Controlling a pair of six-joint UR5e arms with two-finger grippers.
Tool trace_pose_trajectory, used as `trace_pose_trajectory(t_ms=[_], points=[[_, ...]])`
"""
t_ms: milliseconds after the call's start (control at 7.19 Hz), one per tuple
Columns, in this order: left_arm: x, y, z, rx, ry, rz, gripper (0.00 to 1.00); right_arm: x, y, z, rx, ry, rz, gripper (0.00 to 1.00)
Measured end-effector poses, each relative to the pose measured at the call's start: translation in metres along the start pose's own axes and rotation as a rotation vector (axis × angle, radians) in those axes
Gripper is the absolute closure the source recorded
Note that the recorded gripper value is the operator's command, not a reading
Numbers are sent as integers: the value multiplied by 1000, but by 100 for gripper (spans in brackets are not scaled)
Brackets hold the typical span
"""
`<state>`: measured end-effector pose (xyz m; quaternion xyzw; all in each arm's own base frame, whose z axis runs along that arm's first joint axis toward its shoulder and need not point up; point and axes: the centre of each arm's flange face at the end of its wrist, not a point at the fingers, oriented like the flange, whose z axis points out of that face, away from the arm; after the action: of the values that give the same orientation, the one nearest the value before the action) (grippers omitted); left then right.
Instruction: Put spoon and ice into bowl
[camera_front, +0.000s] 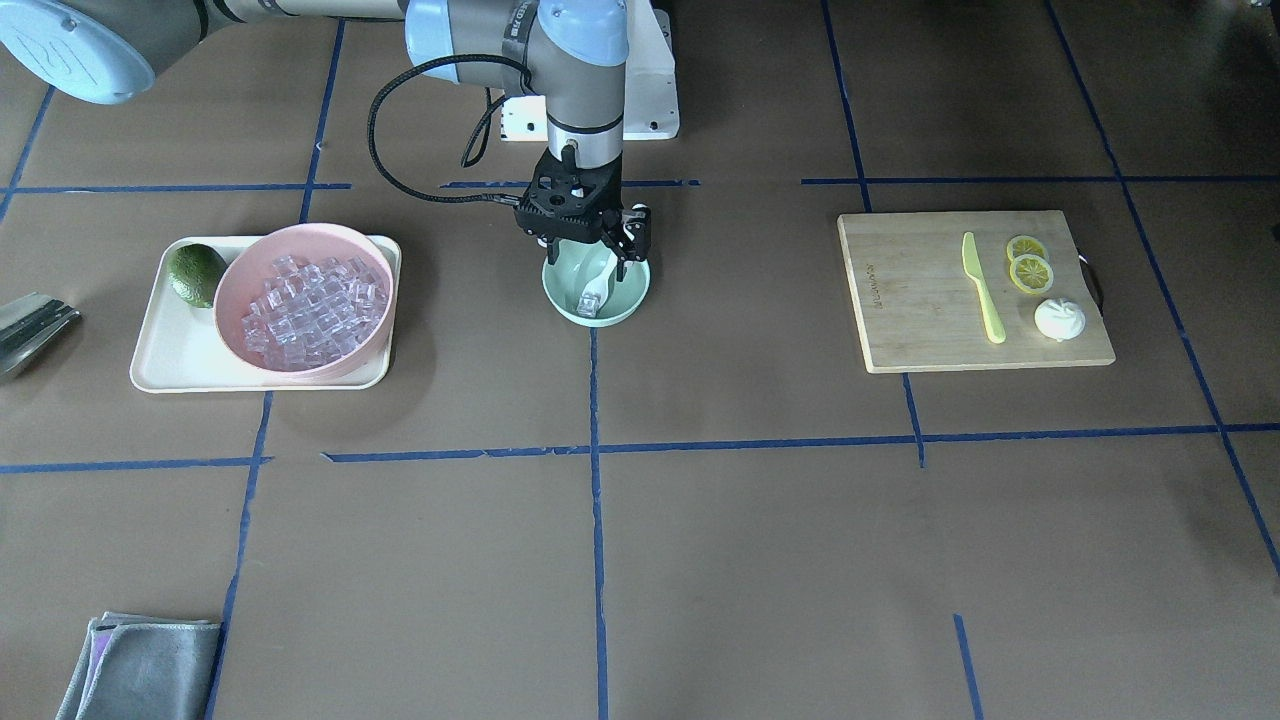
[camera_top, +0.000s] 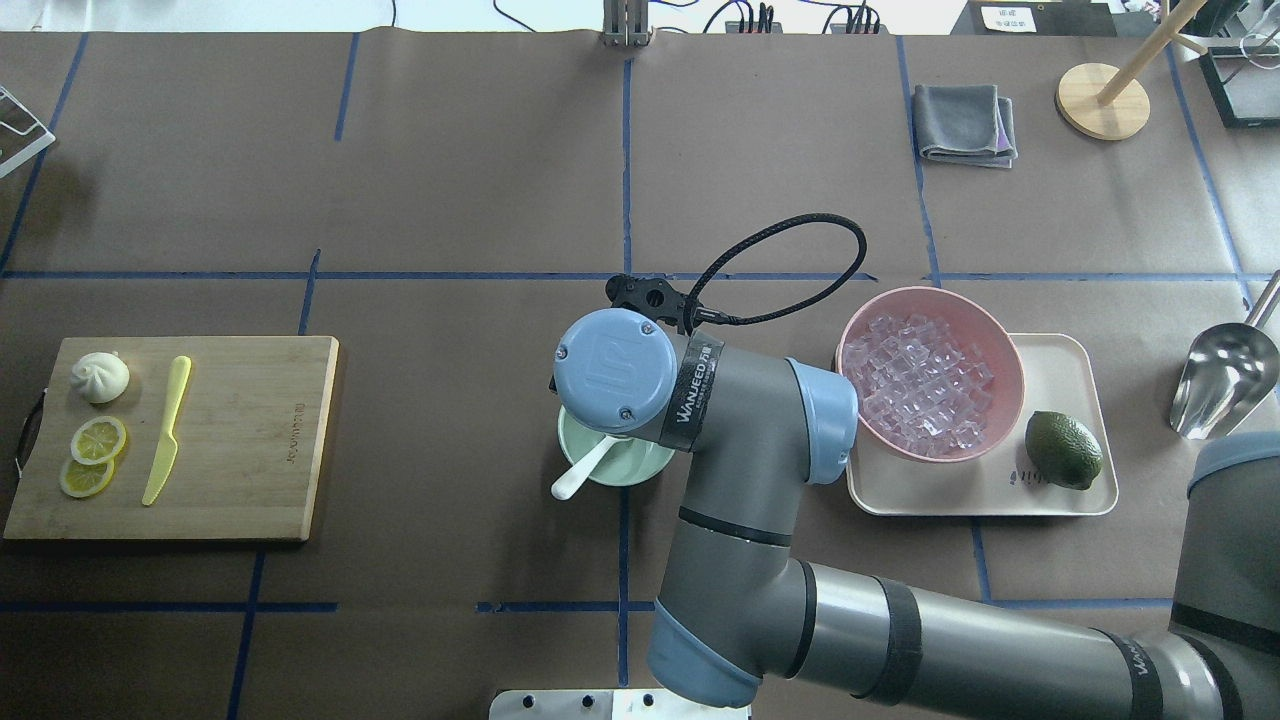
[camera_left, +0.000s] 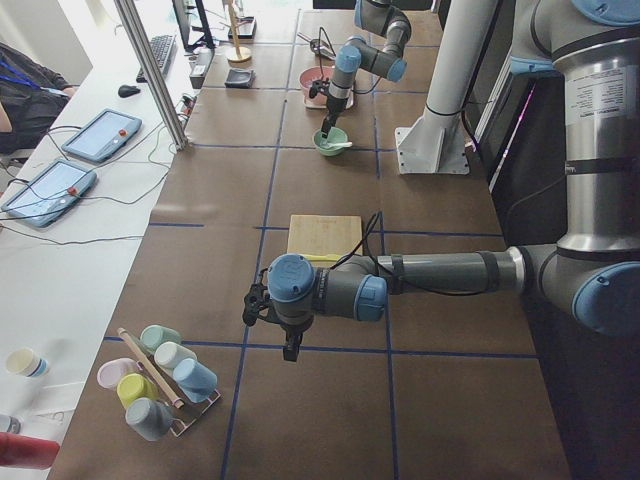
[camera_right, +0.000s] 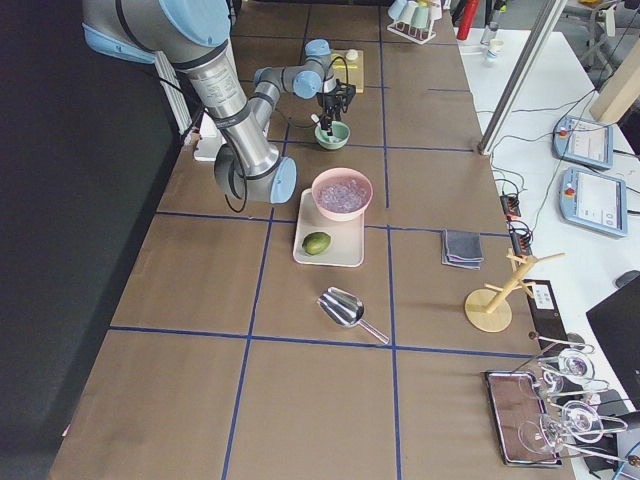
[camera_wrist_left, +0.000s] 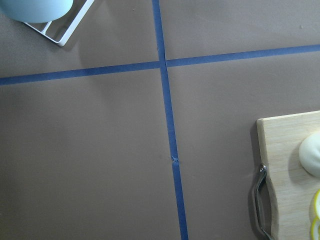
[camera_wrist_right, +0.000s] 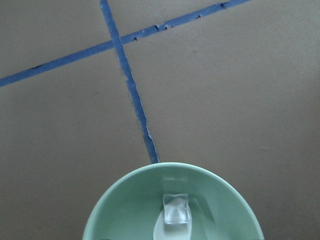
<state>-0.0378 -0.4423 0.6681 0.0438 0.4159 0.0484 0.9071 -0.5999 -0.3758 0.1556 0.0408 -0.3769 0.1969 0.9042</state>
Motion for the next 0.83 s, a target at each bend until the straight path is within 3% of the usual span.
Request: trace_pose_trajectory(t_ms=[278, 556, 834], points=[[1, -1, -1, -1, 0, -1, 0, 6, -37, -11, -10, -5, -34, 1], [3, -2, -1, -13, -3, -9, 0, 39, -110, -16, -55, 9, -123, 1], [5, -4, 2, -63, -3, -4, 0, 84, -179, -23, -85, 16, -218, 1]])
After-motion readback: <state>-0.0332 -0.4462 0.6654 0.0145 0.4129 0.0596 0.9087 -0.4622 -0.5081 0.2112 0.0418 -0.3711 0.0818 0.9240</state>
